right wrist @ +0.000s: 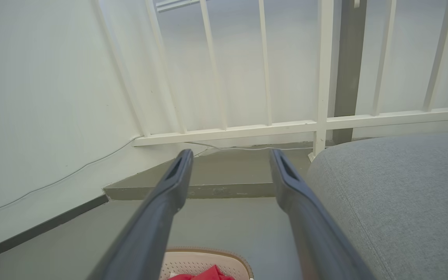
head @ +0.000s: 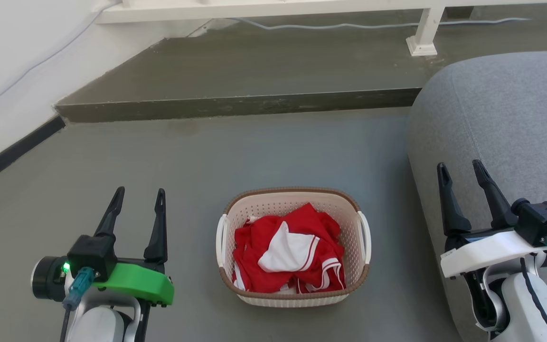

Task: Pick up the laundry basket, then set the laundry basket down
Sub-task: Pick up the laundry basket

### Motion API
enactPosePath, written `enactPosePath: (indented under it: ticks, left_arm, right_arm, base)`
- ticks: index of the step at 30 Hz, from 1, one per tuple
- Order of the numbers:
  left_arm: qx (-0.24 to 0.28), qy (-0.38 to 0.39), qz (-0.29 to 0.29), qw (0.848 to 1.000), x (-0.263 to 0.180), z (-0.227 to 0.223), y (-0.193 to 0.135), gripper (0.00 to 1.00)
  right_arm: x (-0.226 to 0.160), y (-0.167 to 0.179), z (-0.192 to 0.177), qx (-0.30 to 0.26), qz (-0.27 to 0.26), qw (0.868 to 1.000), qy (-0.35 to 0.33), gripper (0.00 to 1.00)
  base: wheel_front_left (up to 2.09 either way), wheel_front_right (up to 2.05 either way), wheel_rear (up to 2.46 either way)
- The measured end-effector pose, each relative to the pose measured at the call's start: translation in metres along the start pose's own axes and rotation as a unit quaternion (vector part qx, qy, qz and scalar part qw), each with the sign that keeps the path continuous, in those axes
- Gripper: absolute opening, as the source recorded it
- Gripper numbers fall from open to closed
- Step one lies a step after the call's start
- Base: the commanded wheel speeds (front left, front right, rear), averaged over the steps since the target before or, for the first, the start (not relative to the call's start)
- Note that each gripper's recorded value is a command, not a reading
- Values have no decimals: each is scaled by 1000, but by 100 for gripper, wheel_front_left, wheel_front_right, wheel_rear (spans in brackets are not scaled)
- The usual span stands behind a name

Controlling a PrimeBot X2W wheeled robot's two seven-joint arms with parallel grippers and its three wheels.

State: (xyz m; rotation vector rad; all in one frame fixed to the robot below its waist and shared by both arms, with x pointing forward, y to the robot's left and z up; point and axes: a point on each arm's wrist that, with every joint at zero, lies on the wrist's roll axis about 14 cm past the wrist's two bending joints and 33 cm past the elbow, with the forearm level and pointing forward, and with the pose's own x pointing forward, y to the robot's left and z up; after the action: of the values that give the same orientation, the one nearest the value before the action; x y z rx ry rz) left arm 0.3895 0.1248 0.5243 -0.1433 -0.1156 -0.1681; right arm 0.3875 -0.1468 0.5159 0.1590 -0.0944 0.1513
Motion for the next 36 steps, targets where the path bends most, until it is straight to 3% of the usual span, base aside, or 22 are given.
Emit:
enactPosePath:
  ticks: [16, 36]
  left_arm:
    - [-17, 26, -7, 999, 24, -26, -1, 100]
    - [-46, 97, -14, 994, 79, -105, 7, 100]
  right_arm:
    - [9, -14, -36, 13, -21, 999, 46, 100]
    - [55, -37, -109, 19, -38, 992, 119, 100]
  base:
    - [0, 0, 0]
    - [0, 0, 0]
